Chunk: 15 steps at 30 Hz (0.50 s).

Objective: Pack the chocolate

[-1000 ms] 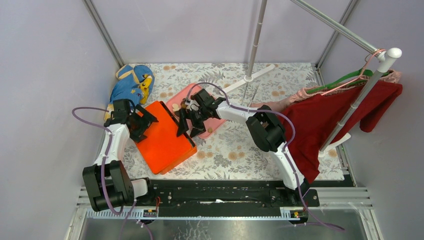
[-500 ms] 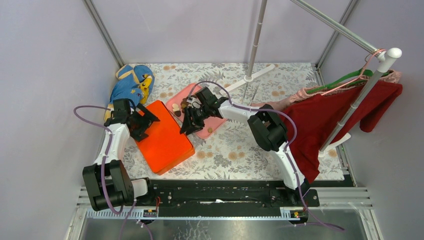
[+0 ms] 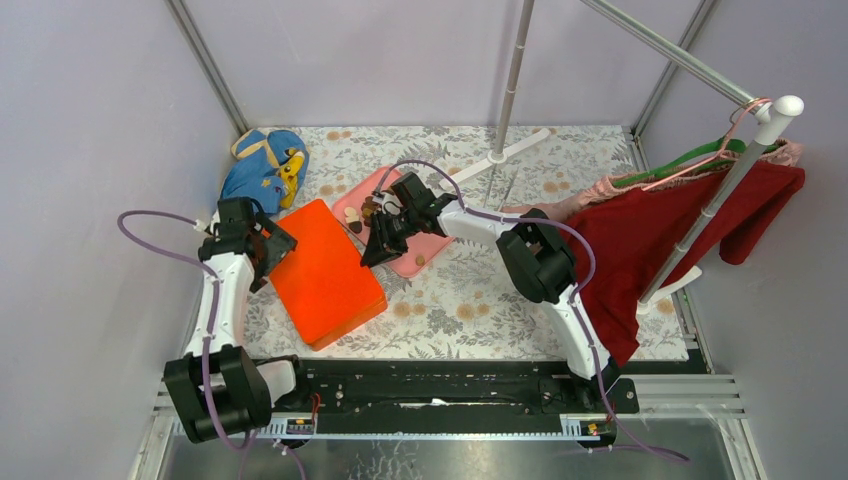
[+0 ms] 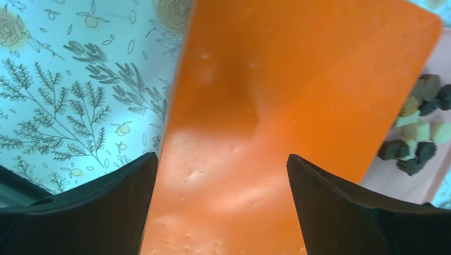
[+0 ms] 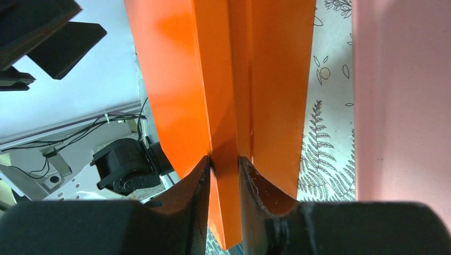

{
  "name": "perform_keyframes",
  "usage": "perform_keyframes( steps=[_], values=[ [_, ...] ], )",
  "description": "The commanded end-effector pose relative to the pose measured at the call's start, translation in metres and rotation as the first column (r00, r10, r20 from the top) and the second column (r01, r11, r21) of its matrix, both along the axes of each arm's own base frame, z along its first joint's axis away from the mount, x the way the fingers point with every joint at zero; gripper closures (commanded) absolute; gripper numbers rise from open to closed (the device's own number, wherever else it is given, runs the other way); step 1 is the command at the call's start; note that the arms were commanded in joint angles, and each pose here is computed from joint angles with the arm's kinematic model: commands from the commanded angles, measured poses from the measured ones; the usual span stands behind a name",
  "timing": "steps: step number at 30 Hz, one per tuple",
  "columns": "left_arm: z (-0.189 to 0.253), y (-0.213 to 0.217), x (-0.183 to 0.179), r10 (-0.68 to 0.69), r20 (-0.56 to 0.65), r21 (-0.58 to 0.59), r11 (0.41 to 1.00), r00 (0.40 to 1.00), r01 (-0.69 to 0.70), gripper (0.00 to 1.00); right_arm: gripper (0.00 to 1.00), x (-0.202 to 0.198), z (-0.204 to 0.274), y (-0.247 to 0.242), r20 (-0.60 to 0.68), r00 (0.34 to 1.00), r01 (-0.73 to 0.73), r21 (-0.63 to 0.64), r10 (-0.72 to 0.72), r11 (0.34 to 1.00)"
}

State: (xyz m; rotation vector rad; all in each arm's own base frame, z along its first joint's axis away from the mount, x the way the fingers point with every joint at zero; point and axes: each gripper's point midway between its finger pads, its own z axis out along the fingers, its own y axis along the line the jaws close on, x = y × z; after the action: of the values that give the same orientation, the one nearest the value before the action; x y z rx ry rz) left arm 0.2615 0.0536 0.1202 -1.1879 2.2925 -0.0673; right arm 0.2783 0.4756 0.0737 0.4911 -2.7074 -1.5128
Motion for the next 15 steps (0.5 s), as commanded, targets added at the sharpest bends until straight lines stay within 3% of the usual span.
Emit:
perform_keyframes(
  steps=[1,6,11,13,15],
  values=[
    [-0.022,0.008,-0.015,0.053,-0.095,0.013,0.999,0.994,-0.052,0.01,0.73,-0.002,-0.015,-0.009,0.028,0.999,0.025,-0.071,-0.023,0.997],
    [-0.031,-0.004,-0.011,0.033,-0.061,-0.047,0.998,0.998,-0.035,0.01,0.75,-0.003,-0.014,-0.01,0.026,0.999,0.023,-0.068,-0.022,0.997],
    [-0.027,-0.023,0.002,-0.014,0.047,-0.136,0.991,0.999,0.02,0.01,0.73,-0.002,-0.011,-0.01,0.03,0.999,0.023,-0.064,-0.021,0.998],
    [-0.025,-0.024,0.004,-0.022,0.054,-0.141,0.99,0.998,0.029,0.01,0.64,-0.002,-0.011,-0.01,0.036,0.999,0.023,-0.067,-0.021,0.997],
    [-0.023,-0.024,0.005,-0.03,0.052,-0.138,0.99,0.998,0.037,0.01,0.49,-0.001,-0.009,-0.011,0.042,0.999,0.026,-0.07,-0.023,0.997]
  ],
)
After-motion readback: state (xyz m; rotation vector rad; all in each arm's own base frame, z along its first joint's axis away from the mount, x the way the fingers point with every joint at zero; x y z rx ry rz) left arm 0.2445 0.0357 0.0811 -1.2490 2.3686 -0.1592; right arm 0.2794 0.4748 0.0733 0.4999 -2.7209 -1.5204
